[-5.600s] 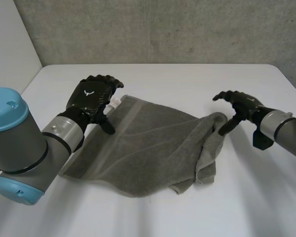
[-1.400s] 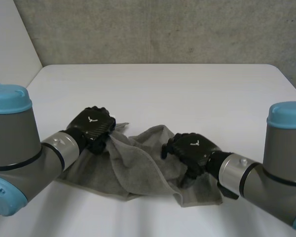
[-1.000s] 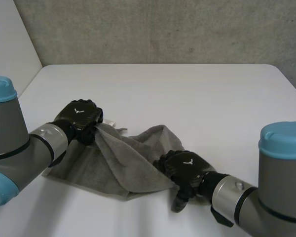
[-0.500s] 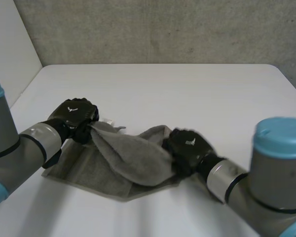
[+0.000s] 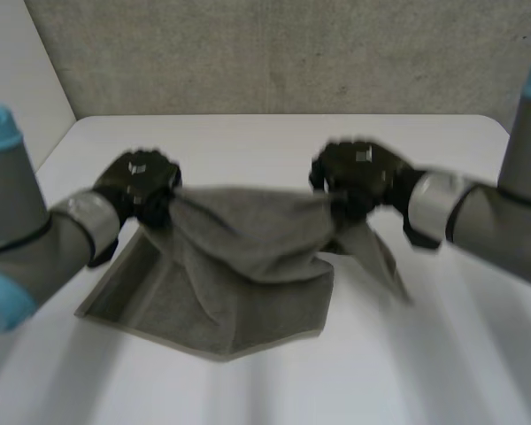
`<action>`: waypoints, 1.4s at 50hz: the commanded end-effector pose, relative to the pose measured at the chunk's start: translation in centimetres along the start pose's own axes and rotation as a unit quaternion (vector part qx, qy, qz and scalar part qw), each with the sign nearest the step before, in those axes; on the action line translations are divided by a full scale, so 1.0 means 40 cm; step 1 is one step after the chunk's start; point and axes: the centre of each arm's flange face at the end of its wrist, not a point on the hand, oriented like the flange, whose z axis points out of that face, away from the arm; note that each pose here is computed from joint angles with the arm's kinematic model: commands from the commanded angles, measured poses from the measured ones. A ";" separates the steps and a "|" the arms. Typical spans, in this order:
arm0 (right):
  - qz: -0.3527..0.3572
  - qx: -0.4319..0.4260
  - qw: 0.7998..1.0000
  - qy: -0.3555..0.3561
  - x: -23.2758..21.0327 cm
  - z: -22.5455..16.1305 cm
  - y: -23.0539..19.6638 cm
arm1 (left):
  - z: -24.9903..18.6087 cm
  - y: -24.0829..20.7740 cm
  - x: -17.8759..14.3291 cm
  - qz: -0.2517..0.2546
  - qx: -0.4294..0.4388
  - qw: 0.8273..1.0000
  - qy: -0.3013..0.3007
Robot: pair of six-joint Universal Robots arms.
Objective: Fold the towel.
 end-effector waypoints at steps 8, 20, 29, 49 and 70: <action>-0.093 0.320 0.934 0.132 0.108 -0.074 -0.376 | -0.071 -0.417 -0.062 0.061 0.366 0.923 -0.101; -0.092 0.190 0.973 0.088 0.067 -0.079 -0.150 | -0.049 -0.135 0.002 0.053 0.238 0.968 -0.056; -0.054 0.087 0.993 0.060 0.026 -0.079 0.048 | -0.051 0.097 0.061 0.078 0.095 0.992 -0.025; -0.052 0.028 0.996 0.063 -0.005 -0.060 0.212 | -0.056 0.221 0.102 0.094 -0.008 0.996 -0.002; -0.027 -0.002 0.998 0.063 0.020 -0.083 0.223 | -0.007 0.164 -0.010 0.090 0.014 0.993 -0.082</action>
